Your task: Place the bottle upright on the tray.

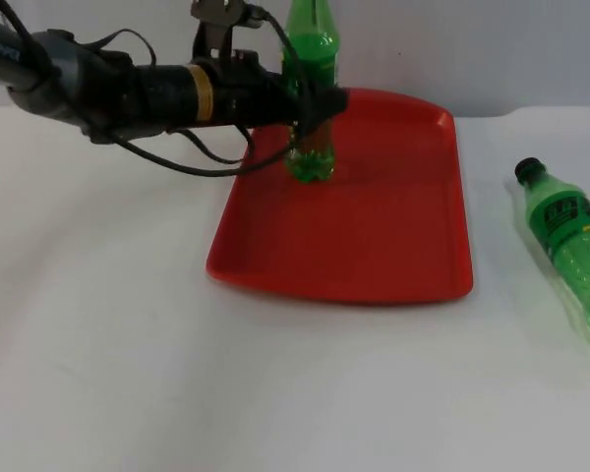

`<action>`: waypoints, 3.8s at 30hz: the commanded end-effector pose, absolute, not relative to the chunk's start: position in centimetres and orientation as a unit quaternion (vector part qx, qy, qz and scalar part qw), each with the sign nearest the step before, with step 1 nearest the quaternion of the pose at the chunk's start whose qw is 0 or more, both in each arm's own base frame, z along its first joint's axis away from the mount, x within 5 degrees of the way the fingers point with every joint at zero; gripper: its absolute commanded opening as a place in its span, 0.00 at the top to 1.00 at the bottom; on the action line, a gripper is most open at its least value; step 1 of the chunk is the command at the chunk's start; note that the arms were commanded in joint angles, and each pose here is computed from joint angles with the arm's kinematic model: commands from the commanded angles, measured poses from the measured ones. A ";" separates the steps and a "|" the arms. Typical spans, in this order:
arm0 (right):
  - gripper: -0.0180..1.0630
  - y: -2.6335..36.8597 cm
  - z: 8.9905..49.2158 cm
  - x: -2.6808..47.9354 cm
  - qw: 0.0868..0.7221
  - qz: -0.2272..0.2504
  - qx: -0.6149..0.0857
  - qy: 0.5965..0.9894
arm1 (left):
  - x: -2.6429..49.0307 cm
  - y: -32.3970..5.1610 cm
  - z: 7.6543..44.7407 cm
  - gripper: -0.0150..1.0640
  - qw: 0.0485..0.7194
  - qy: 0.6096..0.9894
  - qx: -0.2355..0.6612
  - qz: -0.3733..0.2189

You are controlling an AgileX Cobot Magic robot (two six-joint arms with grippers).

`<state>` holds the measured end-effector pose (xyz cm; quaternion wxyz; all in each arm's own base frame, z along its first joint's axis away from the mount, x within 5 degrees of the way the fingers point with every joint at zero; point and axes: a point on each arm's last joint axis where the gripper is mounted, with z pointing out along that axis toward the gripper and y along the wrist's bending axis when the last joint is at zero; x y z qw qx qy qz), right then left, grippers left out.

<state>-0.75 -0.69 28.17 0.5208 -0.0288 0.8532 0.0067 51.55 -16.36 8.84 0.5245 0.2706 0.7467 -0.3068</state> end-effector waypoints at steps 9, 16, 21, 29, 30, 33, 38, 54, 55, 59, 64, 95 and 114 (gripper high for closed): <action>0.01 -0.7 28.0 -0.7 0.522 0.005 -0.028 0.852 | 50.1 -11.0 10.7 0.01 0.498 0.661 0.362 -0.428; 0.01 -0.7 28.0 -0.7 0.522 0.006 -0.028 0.852 | 49.7 -6.6 10.7 0.01 0.449 0.690 0.360 -0.438; 0.01 -0.7 28.0 -0.7 0.522 0.006 -0.028 0.852 | 49.4 -5.6 13.3 0.01 0.426 0.708 0.367 -0.427; 0.01 -0.7 28.0 -0.7 0.522 0.006 -0.028 0.852 | 48.6 -5.5 20.2 0.01 0.416 0.724 0.336 -0.435; 0.01 -0.7 28.0 -0.7 0.522 0.006 -0.028 0.852 | 48.4 -5.6 21.4 0.01 0.414 0.728 0.319 -0.445; 0.01 -0.7 28.0 -0.7 0.522 0.006 -0.028 0.852 | 47.7 -5.6 24.6 0.01 0.399 0.740 0.269 -0.470; 0.01 -0.7 28.0 -0.7 0.522 0.006 -0.028 0.852 | 47.0 -5.7 29.1 0.01 0.419 0.712 0.202 -0.526; 0.01 -0.6 28.0 -0.7 0.522 0.006 -0.028 0.852 | 43.5 -4.6 37.3 0.01 0.451 0.751 0.140 -0.462; 0.01 -0.6 28.0 -0.7 0.522 0.007 -0.028 0.852 | 43.1 -4.3 38.1 0.01 0.454 0.750 0.127 -0.464; 0.01 -0.6 28.0 -0.7 0.522 0.007 -0.028 0.852 | 42.2 -3.4 40.6 0.01 0.474 0.745 0.065 -0.466; 0.01 -0.6 28.0 -0.7 0.522 0.007 -0.028 0.852 | 39.9 -2.4 45.6 0.01 0.561 0.708 0.002 -0.428; 0.01 -0.6 28.0 -0.7 0.522 0.007 -0.028 0.852 | 26.8 6.5 47.3 0.01 0.681 0.681 -0.187 0.192; 0.01 -0.6 28.0 -0.7 0.522 0.007 -0.028 0.852 | 23.7 5.2 42.4 0.01 0.535 0.817 -0.166 0.138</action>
